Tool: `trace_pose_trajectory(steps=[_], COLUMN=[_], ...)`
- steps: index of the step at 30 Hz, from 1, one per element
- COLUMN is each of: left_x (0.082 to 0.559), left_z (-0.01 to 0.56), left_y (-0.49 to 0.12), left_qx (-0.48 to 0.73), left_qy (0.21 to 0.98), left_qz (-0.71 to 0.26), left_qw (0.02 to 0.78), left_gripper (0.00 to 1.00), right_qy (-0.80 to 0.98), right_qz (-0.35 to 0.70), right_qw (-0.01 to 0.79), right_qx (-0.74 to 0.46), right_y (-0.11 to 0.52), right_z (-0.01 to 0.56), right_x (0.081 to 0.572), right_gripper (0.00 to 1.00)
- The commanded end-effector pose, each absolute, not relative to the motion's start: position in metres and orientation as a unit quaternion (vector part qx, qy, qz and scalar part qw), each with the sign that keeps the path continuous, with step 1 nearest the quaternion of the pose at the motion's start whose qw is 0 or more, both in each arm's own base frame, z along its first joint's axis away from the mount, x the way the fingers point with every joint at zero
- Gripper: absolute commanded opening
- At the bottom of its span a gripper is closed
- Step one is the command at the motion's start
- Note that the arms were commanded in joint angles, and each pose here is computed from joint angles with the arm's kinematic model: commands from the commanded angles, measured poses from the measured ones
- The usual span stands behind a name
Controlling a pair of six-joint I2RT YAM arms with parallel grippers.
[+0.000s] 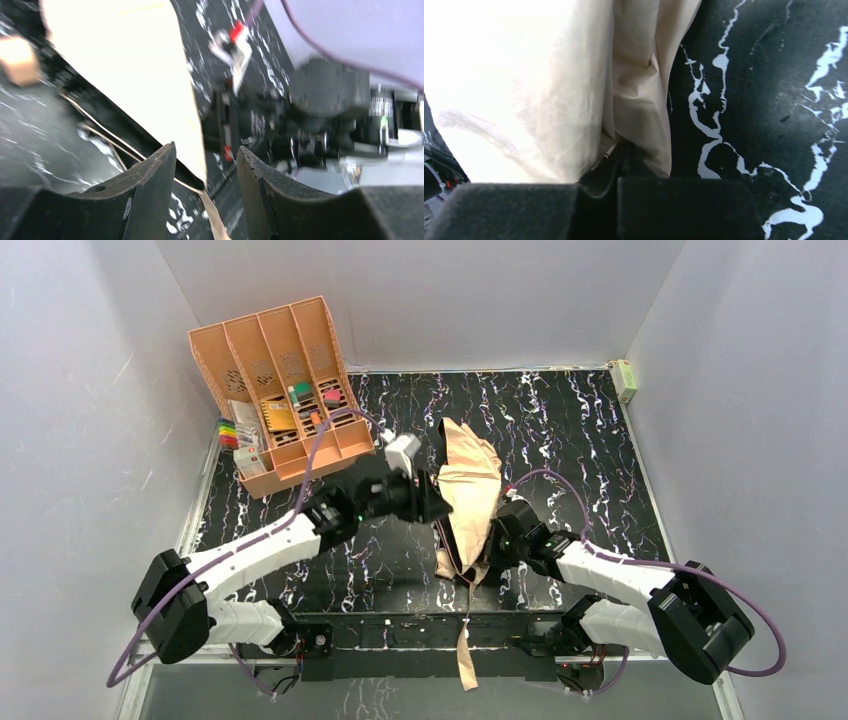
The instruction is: Put away the umbrella
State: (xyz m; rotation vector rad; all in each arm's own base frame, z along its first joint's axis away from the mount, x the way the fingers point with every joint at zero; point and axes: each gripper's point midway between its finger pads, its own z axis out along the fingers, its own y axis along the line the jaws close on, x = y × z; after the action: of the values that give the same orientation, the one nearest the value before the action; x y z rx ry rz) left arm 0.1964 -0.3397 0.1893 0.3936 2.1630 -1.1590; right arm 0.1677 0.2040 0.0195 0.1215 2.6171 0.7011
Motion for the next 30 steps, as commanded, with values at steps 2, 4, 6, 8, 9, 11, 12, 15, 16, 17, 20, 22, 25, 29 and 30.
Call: trace_pose_trajectory(steps=[2, 4, 6, 8, 9, 11, 12, 15, 16, 17, 20, 22, 25, 29, 30], left_x=[0.233, 0.237, 0.239, 0.240, 0.239, 0.237, 0.235, 0.226, 0.222, 0.217, 0.202, 0.192, 0.177, 0.163, 0.161], left_z=[0.204, 0.203, 0.200, 0.195, 0.192, 0.189, 0.182, 0.153, 0.143, 0.134, 0.108, 0.093, 0.075, 0.054, 0.049], left_y=[-0.329, -0.340, -0.353, -0.366, -0.373, -0.387, -0.391, -0.397, -0.397, -0.395, -0.392, -0.392, -0.396, -0.401, -0.401], left_qx=[0.160, 0.162, 0.161, 0.157, 0.158, 0.162, 0.163, 0.176, 0.178, 0.177, 0.169, 0.167, 0.172, 0.176, 0.175], left_qy=[0.826, 0.823, 0.816, 0.806, 0.801, 0.790, 0.793, 0.810, 0.816, 0.820, 0.831, 0.837, 0.843, 0.850, 0.852], left_qz=[-0.422, -0.434, -0.458, -0.486, -0.500, -0.524, -0.523, -0.497, -0.490, -0.487, -0.479, -0.475, -0.470, -0.461, -0.461], left_qw=[0.337, 0.327, 0.314, 0.299, 0.289, 0.274, 0.268, 0.255, 0.249, 0.242, 0.225, 0.213, 0.197, 0.182, 0.178], left_gripper=[0.47, 0.50, 0.51, 0.49, 0.47, 0.42, 0.40, 0.34, 0.33, 0.31, 0.28, 0.27, 0.26, 0.25, 0.24], right_qy=[0.946, 0.938, 0.933, 0.925, 0.922, 0.917, 0.914, 0.901, 0.899, 0.896, 0.891, 0.885, 0.882, 0.879, 0.877], right_qz=[0.222, 0.235, 0.243, 0.250, 0.251, 0.252, 0.255, 0.263, 0.264, 0.265, 0.265, 0.272, 0.290, 0.323, 0.332], right_qw=[0.234, 0.252, 0.265, 0.285, 0.293, 0.307, 0.315, 0.341, 0.347, 0.353, 0.365, 0.373, 0.369, 0.351, 0.347], right_qx=[0.039, 0.030, 0.025, 0.026, 0.026, 0.030, 0.033, 0.041, 0.044, 0.048, 0.059, 0.054, 0.040, 0.015, 0.009], right_y=[0.189, 0.192, 0.194, 0.194, 0.193, 0.189, 0.188, 0.187, 0.188, 0.188, 0.191, 0.198, 0.214, 0.239, 0.245], right_z=[0.028, 0.046, 0.067, 0.093, 0.103, 0.120, 0.130, 0.153, 0.158, 0.163, 0.172, 0.174, 0.170, 0.155, 0.151], right_x=[0.170, 0.175, 0.178, 0.183, 0.184, 0.185, 0.186, 0.192, 0.195, 0.197, 0.207, 0.214, 0.223, 0.229, 0.230], right_gripper=[0.00, 0.00, 0.00, 0.00, 0.00, 0.00, 0.00, 0.00, 0.00, 0.00, 0.00, 0.00, 0.08, 0.16, 0.17])
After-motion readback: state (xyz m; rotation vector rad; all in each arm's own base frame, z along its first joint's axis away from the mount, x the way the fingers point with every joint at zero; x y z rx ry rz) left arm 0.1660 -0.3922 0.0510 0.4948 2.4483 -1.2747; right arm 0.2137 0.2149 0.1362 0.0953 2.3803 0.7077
